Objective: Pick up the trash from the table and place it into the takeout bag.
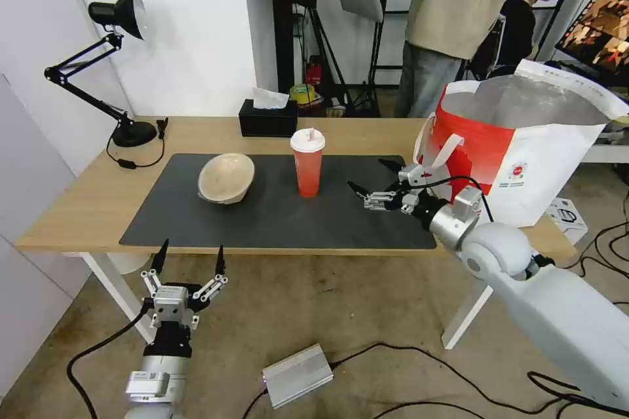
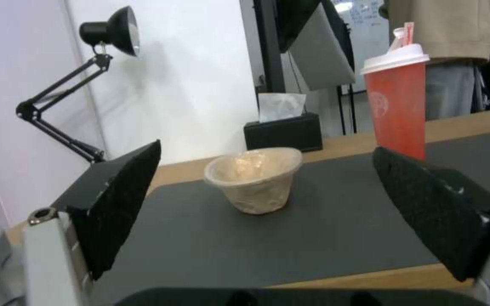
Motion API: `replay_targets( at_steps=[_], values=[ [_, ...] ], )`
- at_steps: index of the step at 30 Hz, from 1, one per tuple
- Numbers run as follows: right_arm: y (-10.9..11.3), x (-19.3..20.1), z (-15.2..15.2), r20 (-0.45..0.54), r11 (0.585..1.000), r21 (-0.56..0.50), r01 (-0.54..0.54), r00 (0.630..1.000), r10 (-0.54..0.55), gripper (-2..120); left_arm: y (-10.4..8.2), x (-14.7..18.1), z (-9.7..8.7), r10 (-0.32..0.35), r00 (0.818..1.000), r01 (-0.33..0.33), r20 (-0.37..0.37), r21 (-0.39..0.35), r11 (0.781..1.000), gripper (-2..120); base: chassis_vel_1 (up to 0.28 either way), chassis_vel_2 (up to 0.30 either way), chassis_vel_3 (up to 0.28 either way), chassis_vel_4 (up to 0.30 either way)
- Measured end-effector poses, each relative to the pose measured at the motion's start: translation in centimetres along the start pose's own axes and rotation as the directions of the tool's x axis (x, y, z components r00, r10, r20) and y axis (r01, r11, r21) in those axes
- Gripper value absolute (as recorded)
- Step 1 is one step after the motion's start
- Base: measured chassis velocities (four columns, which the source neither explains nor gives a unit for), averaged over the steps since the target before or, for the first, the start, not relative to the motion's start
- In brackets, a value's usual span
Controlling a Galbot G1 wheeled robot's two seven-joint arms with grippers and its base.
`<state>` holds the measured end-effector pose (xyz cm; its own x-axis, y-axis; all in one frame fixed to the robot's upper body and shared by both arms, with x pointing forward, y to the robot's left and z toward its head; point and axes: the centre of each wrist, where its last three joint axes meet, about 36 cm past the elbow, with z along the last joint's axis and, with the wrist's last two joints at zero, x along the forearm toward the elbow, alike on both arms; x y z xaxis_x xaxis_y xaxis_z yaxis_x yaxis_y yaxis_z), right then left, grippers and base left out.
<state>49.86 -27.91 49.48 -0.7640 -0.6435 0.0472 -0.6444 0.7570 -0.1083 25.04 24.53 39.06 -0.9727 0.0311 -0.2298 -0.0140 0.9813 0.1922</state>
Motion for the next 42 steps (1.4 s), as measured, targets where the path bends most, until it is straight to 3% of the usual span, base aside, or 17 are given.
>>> replay_targets(
  at_steps=[11,42],
  values=[
    [-0.2,-2.0,0.6,-0.013,1.0,-0.016,0.026,1.0,-0.027,100,-0.1,-0.1,0.2,0.002,1.0,-0.002,-0.001,0.002,1.0,100,0.0,0.0,0.0,0.0],
    [2.4,-5.9,2.2,-0.002,0.994,-0.06,0.091,0.996,-0.091,100,0.2,-0.5,1.2,-0.01,1.0,0.01,-0.013,-0.002,1.0,100,0.0,0.0,0.0,0.0]
  ],
)
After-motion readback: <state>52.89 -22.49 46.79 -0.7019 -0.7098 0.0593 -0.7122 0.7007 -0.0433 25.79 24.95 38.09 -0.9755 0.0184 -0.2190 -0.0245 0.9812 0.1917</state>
